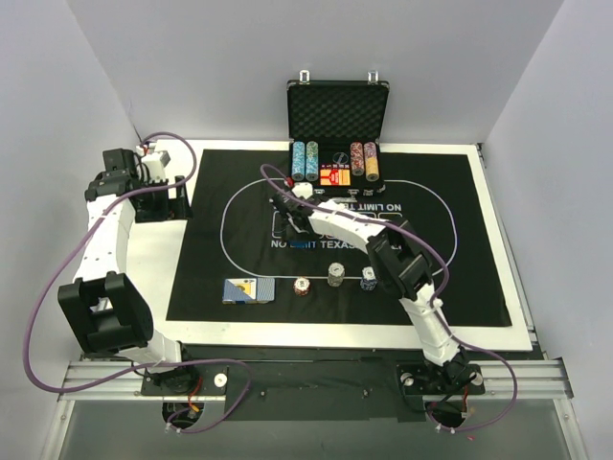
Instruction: Distribute texas hold em gaming equipment
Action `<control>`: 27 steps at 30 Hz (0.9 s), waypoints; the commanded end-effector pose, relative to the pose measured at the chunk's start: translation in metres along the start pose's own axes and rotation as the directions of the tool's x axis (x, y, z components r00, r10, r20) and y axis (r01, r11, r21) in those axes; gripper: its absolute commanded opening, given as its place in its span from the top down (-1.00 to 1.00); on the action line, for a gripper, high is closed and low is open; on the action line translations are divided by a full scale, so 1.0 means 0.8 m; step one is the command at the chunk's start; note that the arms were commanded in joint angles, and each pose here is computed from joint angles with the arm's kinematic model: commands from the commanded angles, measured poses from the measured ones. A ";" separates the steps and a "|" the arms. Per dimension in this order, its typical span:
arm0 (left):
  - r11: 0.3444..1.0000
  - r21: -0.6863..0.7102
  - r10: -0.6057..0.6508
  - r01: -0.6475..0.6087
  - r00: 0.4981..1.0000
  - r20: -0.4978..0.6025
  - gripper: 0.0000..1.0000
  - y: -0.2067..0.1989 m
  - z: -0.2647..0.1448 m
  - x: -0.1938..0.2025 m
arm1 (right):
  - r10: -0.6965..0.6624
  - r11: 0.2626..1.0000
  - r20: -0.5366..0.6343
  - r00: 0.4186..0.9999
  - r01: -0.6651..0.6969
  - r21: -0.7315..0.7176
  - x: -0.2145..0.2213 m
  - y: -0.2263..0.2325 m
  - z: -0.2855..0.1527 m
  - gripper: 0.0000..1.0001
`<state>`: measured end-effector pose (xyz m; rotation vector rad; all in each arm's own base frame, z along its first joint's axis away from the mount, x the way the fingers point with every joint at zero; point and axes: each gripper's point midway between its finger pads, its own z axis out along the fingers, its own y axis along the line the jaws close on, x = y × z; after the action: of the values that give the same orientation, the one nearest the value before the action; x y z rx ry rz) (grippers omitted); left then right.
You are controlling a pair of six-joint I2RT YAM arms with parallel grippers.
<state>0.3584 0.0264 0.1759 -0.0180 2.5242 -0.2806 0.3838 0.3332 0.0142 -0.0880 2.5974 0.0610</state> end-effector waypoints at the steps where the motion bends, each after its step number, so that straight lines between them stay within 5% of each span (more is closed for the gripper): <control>1: 0.998 -0.044 -0.029 0.033 0.995 0.097 -0.95 0.014 -0.026 -0.040 | -0.017 0.998 -0.034 0.999 0.015 -0.062 0.018 0.055 -0.002 0.09; 9: 0.989 -0.045 -0.138 0.142 0.987 0.086 -0.94 0.050 -0.025 -0.038 | -0.005 0.955 0.032 0.999 0.014 -0.296 -0.008 0.178 -0.032 0.21; 17: 0.990 -0.041 -0.129 0.133 0.989 0.071 -0.94 0.063 -0.033 -0.025 | 0.113 0.833 0.047 0.993 -0.069 -0.549 -0.029 0.277 -0.054 0.21; 24: 0.992 0.004 -0.126 0.126 0.990 0.059 -0.94 0.053 -0.030 -0.019 | 0.101 0.844 0.044 0.994 -0.062 -0.532 -0.021 0.271 -0.033 -0.46; 27: 0.992 0.015 -0.129 0.129 0.990 0.056 -0.94 0.050 -0.030 -0.017 | 0.098 0.850 0.049 0.994 -0.058 -0.523 -0.029 0.260 -0.038 -0.53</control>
<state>0.3601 0.0782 0.1858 -0.2235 2.4942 -0.2950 0.3634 0.5432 0.0384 -0.1797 2.4688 0.7643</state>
